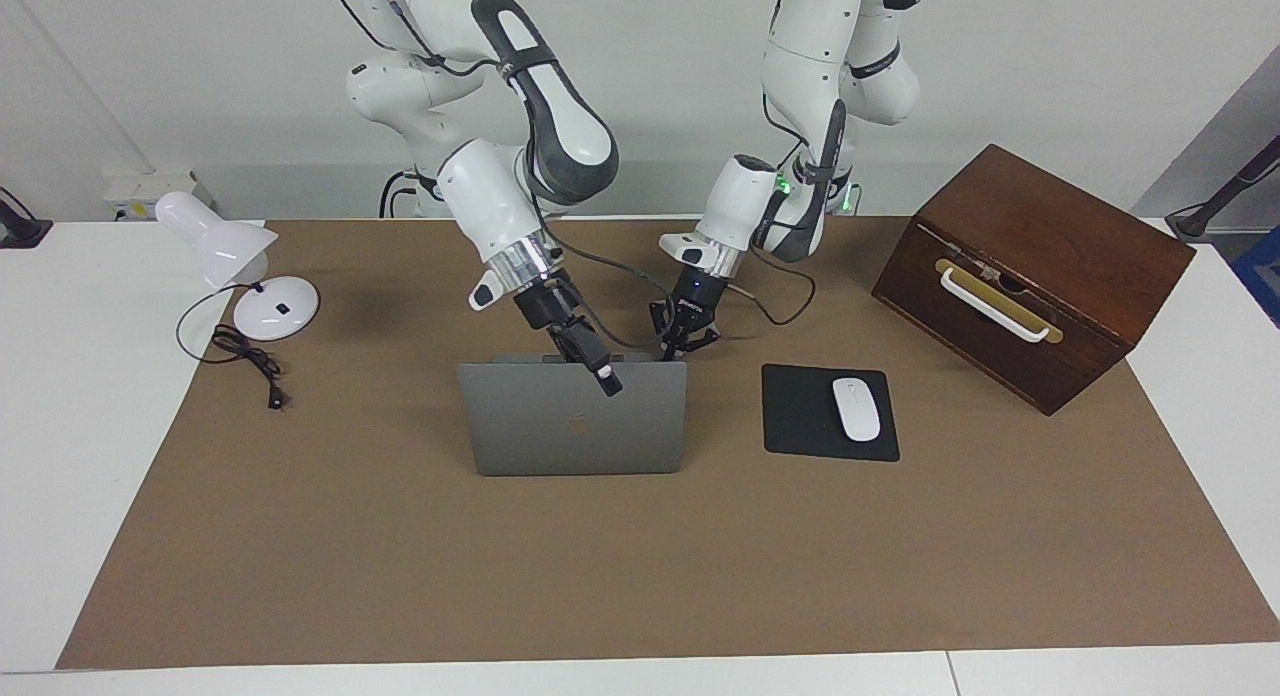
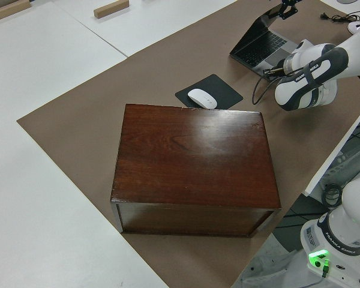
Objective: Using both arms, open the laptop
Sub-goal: 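Push the lid farther open with the right gripper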
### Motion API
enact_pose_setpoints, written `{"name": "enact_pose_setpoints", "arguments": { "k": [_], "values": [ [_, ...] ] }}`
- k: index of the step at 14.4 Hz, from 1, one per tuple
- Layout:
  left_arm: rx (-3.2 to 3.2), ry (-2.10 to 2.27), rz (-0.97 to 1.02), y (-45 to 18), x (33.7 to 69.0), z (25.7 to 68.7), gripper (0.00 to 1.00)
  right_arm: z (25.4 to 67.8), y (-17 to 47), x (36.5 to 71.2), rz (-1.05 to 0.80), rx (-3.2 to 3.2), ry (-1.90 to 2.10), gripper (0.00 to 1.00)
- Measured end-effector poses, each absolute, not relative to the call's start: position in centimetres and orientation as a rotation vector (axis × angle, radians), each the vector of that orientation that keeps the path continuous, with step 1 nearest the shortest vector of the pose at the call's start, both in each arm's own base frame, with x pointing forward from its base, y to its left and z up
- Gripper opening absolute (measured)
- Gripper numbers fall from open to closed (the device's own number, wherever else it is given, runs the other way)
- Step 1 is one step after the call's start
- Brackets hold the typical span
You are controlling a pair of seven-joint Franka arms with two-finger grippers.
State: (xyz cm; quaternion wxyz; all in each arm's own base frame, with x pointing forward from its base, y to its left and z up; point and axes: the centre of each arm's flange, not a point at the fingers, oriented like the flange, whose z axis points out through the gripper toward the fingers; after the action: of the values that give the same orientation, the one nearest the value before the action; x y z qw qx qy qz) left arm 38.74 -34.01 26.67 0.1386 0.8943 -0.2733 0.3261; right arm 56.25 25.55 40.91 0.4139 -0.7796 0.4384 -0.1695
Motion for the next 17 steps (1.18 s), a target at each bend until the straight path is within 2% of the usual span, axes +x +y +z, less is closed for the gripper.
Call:
{"name": "enact_pose_setpoints", "arguments": {
  "k": [17],
  "values": [
    [2.583,-0.79,0.946,-34.2,38.9,26.6,0.01,47.2,23.9,61.1,-0.498,-1.83,1.056,1.0]
  ]
}}
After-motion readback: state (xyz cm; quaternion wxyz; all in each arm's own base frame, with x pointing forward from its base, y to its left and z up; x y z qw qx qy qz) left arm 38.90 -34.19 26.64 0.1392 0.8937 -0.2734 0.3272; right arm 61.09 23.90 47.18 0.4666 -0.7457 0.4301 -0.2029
